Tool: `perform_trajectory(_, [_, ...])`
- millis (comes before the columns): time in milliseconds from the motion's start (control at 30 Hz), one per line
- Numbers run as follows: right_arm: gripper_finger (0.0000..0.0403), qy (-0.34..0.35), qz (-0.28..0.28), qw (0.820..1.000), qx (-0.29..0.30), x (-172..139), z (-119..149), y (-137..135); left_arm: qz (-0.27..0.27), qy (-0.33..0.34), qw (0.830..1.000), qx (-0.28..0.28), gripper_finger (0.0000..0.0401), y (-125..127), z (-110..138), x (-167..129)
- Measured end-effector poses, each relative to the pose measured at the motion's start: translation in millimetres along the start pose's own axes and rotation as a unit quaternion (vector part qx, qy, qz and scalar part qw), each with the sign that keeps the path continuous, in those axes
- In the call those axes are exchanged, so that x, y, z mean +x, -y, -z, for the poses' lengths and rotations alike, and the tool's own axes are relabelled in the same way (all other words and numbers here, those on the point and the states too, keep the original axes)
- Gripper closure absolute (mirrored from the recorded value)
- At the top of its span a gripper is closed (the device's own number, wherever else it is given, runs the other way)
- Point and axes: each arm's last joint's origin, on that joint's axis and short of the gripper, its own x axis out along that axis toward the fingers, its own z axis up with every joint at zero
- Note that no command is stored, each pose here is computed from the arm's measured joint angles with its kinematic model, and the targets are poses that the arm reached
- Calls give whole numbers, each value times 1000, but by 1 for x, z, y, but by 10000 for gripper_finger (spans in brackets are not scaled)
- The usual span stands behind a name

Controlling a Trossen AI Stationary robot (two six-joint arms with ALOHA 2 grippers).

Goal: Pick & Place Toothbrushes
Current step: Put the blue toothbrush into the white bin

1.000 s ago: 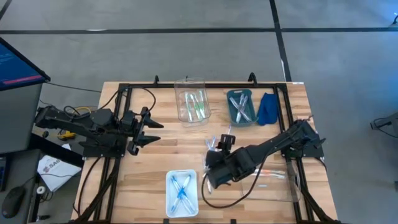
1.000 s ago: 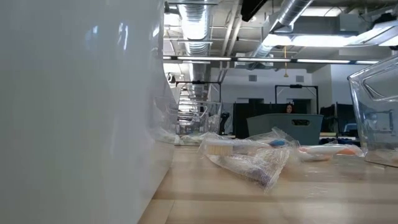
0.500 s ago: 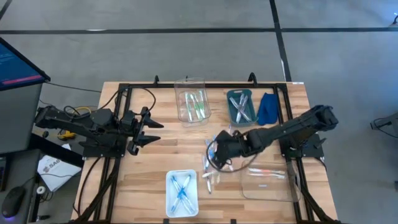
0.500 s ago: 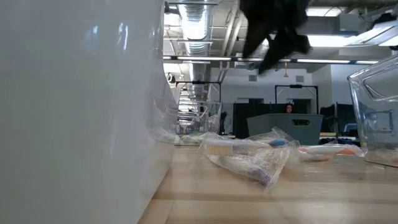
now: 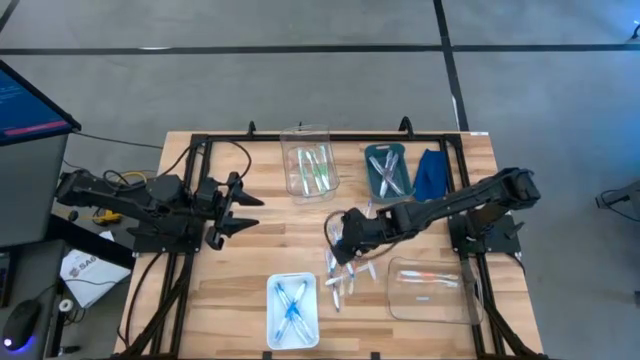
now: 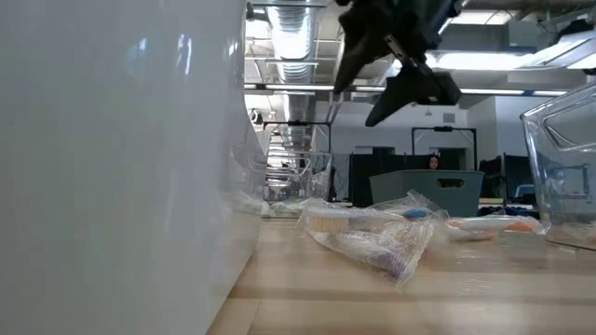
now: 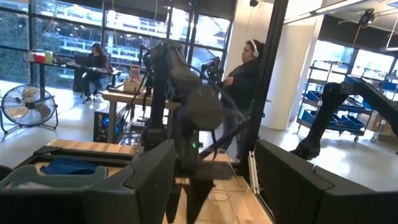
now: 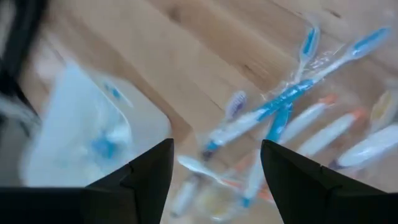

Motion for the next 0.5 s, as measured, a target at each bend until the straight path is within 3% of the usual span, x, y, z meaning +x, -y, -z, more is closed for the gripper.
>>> perform_trajectory(100, [168,3,-1,997,77,0,-4,1,0,-3,1000,-1,183,0,2,3])
perform_trajectory(367, [168,-17,3,994,104,2,-27,14,-1,-6,1000,-1,183,0,5,8])
perform_trajectory(500, [168,-40,-2,988,149,3,-41,23,0,-4,1000,-1,183,0,4,8])
